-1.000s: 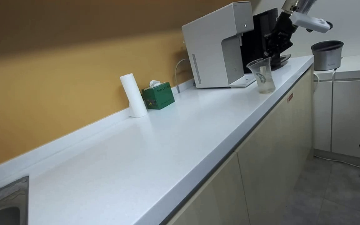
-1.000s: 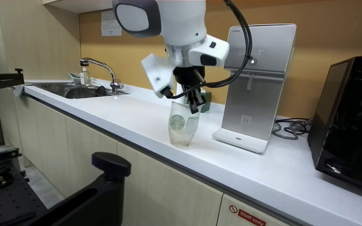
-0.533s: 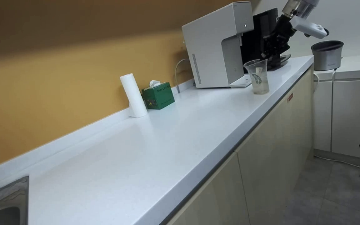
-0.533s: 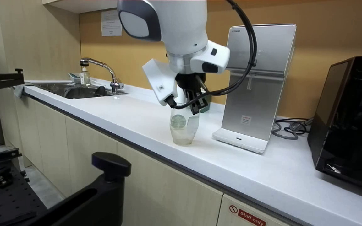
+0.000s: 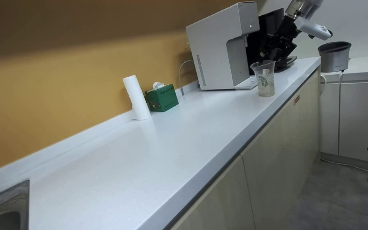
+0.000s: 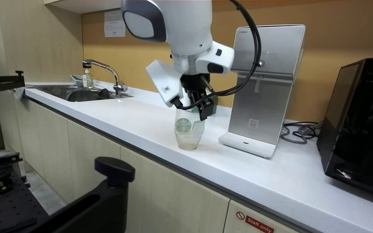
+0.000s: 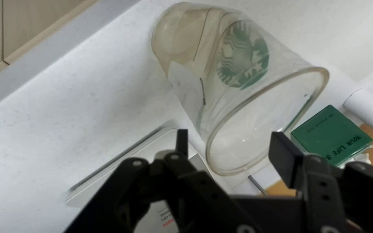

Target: Remove the plastic cup from the coffeemaker and put it on the countertop

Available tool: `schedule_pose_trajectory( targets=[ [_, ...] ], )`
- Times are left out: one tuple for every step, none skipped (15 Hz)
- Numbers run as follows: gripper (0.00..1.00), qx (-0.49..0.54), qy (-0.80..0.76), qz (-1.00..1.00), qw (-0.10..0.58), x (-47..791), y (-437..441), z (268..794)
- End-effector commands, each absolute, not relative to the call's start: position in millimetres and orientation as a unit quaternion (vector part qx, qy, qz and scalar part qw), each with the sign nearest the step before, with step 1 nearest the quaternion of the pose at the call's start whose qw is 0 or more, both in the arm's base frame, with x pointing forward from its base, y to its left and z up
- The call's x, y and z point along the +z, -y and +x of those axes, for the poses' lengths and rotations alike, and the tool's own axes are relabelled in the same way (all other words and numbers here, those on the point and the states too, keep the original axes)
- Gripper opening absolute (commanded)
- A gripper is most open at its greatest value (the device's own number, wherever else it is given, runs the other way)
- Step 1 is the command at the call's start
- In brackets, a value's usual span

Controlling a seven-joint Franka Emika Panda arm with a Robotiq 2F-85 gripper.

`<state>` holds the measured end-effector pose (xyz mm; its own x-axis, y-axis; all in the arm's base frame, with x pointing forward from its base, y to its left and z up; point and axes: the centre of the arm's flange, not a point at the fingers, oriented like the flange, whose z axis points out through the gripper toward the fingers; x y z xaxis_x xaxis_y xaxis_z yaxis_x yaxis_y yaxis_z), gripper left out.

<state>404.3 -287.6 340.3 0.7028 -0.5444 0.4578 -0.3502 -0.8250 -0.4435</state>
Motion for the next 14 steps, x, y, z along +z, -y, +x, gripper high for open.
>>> schedule_pose_trajectory(
  targets=[
    [0.98,-0.311,-0.223,-0.913,0.143,371.0,277.0,408.3],
    [0.99,-0.312,-0.217,-0.915,0.134,377.0,274.6,409.8],
    [1.0,-0.312,-0.21,-0.918,0.124,383.3,272.4,411.3],
    [1.0,-0.307,-0.211,-0.921,0.113,391.3,268.9,413.1],
    [1.0,-0.301,-0.217,-0.923,0.099,398.7,266.2,414.8],
    [1.0,-0.299,-0.218,-0.925,0.085,407.0,263.5,416.2],
    [1.0,-0.3,-0.222,-0.925,0.069,415.5,260.7,417.6],
    [1.0,-0.301,-0.222,-0.926,0.055,423.7,257.9,418.9],
    [1.0,-0.301,-0.222,-0.926,0.043,431.1,255.2,420.0],
    [1.0,-0.3,-0.223,-0.927,0.036,437.1,252.8,421.0],
    [1.0,-0.295,-0.222,-0.929,0.033,442.1,250.1,421.1],
    [1.0,-0.289,-0.22,-0.931,0.033,445.8,247.9,420.4],
    [1.0,-0.286,-0.219,-0.932,0.031,448.8,246.5,419.9],
    [1.0,-0.28,-0.219,-0.934,0.032,451.9,245.4,419.3]
  ],
)
